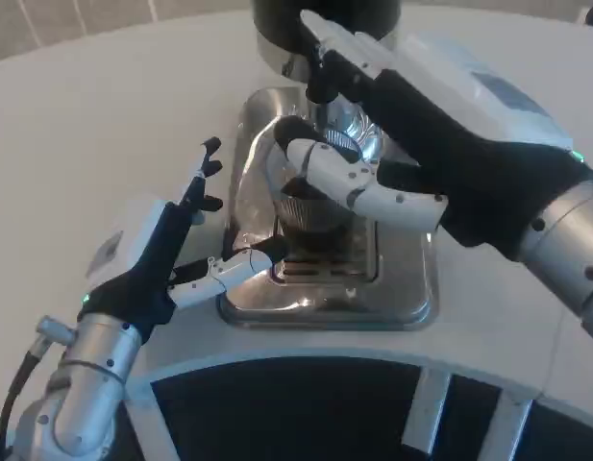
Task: Grasp the cup under the faucet to collect the drink, then remove the cup.
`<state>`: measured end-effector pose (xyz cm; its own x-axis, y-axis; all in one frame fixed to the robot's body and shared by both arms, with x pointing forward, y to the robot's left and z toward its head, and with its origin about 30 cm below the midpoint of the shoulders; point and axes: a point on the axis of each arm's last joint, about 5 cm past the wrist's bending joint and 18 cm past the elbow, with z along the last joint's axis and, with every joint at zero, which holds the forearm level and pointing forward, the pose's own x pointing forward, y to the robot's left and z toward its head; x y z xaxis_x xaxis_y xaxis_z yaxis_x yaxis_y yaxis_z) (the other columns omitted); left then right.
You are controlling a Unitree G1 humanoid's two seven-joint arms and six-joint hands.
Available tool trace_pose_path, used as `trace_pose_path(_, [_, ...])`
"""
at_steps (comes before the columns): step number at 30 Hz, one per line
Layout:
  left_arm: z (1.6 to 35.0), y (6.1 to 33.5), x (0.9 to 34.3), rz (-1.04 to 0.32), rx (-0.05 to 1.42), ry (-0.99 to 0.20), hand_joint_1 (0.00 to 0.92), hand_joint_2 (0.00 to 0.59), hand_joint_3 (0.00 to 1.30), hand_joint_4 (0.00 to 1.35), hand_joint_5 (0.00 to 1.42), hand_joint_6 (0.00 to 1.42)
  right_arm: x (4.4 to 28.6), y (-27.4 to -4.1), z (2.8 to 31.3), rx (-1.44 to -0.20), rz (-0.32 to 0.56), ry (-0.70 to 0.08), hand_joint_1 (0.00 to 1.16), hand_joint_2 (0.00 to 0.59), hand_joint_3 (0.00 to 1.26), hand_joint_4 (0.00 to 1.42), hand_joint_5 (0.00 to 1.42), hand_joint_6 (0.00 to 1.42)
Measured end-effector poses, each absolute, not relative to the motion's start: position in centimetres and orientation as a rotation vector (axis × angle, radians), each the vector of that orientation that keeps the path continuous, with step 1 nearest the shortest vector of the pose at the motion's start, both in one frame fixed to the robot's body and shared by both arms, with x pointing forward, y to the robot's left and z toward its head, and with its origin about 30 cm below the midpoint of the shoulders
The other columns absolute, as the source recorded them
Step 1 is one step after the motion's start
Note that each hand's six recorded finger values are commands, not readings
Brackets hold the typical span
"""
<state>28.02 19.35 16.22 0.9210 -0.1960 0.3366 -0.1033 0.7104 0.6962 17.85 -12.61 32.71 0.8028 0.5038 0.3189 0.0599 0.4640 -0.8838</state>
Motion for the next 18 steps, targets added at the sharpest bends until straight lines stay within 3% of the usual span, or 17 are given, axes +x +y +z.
trace_pose_path(18, [16.1, 19.0, 28.3, -0.083, 0.794, -0.412, 0.194, 0.038, 0.01, 0.04, 0.27, 0.3, 16.0, -14.6, 32.0, -0.981, 0.147, -0.669, 0.16, 0.503, 0.0, 0.0, 0.0, 0.0])
